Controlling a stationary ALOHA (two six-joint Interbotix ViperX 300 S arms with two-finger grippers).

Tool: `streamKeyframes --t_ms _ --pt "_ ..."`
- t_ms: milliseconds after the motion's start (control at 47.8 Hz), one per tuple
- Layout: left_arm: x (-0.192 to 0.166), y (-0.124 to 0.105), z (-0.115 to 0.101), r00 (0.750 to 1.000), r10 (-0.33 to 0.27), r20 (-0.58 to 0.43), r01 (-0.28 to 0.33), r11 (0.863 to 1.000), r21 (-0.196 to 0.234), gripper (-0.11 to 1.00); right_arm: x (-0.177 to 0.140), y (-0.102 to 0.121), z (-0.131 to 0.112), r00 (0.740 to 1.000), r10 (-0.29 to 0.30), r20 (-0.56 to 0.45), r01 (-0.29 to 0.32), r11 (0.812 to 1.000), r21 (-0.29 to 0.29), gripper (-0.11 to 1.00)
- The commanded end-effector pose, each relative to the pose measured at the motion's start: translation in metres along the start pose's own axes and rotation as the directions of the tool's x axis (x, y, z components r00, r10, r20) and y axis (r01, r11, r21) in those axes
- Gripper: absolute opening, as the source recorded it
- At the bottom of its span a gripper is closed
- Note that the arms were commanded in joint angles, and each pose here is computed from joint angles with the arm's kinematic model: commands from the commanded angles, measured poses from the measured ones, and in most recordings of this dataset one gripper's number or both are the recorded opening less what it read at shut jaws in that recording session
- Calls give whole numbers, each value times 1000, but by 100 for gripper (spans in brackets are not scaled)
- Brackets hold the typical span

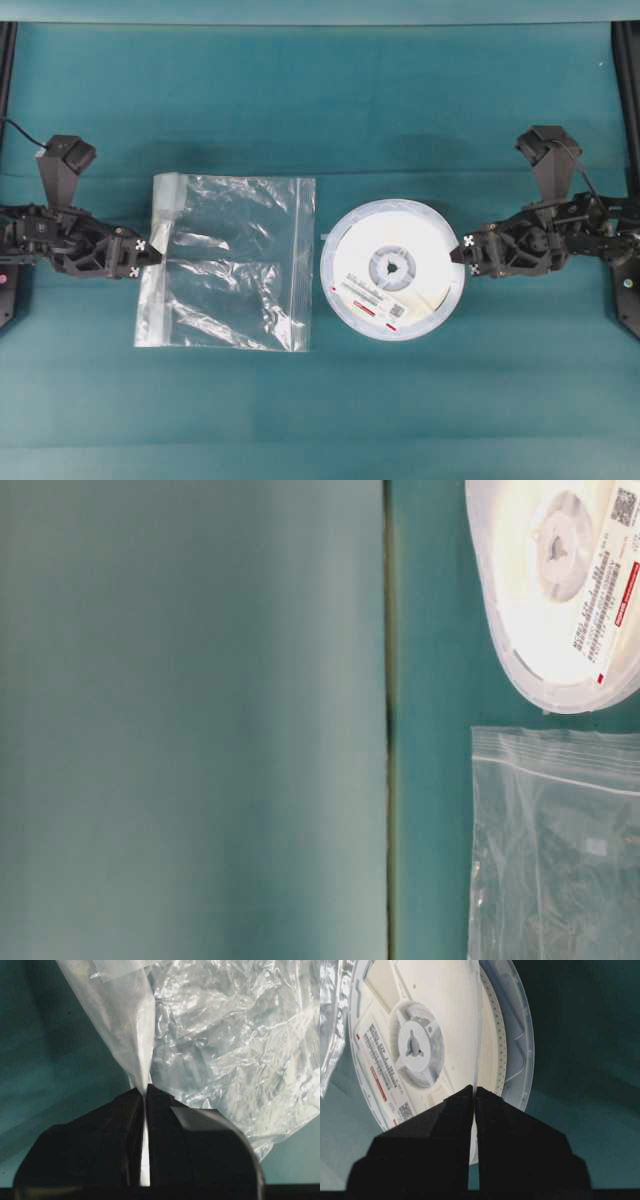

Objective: Take out the reel from the clear zip bag.
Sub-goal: 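Release the reel with the right gripper and the bag with the left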

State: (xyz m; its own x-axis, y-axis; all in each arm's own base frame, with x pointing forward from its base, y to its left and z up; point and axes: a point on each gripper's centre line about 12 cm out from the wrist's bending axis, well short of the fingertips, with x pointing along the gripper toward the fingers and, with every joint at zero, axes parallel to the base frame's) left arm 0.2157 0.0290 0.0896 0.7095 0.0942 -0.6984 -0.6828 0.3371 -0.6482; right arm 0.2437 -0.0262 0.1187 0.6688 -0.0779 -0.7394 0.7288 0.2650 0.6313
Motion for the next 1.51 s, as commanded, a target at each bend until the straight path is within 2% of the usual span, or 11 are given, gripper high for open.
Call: streamKeyframes --t_ms 0,503,817,901,984,1194,1257,1487 --pt "1 -5 2 1000 -17 7 17 1000 2 2 -2 4 3 1000 17 11 -17 1000 4 3" --pt "1 -8 4 1000 -25 11 25 1000 2 2 2 2 8 1000 4 26 -4 1000 22 3" --pt "2 -10 5 999 -30 15 30 1000 1 2 6 -3 7 1000 -25 14 25 999 29 4" --pt "2 -10 5 999 -29 13 29 1000 2 2 9 -3 7 999 -35 9 34 999 31 10" --pt "2 -11 5 999 -32 15 32 999 2 2 10 -4 6 999 -43 2 43 998 35 20" --pt "2 -11 5 999 -31 14 31 1000 2 2 11 -3 7 999 -42 4 42 998 37 71" --pt "2 -11 5 999 -31 14 31 1000 3 2 11 -3 7 999 -43 5 42 998 38 81" --pt "2 -12 6 999 -31 14 31 1000 5 2 11 -2 8 999 -40 7 40 998 38 83"
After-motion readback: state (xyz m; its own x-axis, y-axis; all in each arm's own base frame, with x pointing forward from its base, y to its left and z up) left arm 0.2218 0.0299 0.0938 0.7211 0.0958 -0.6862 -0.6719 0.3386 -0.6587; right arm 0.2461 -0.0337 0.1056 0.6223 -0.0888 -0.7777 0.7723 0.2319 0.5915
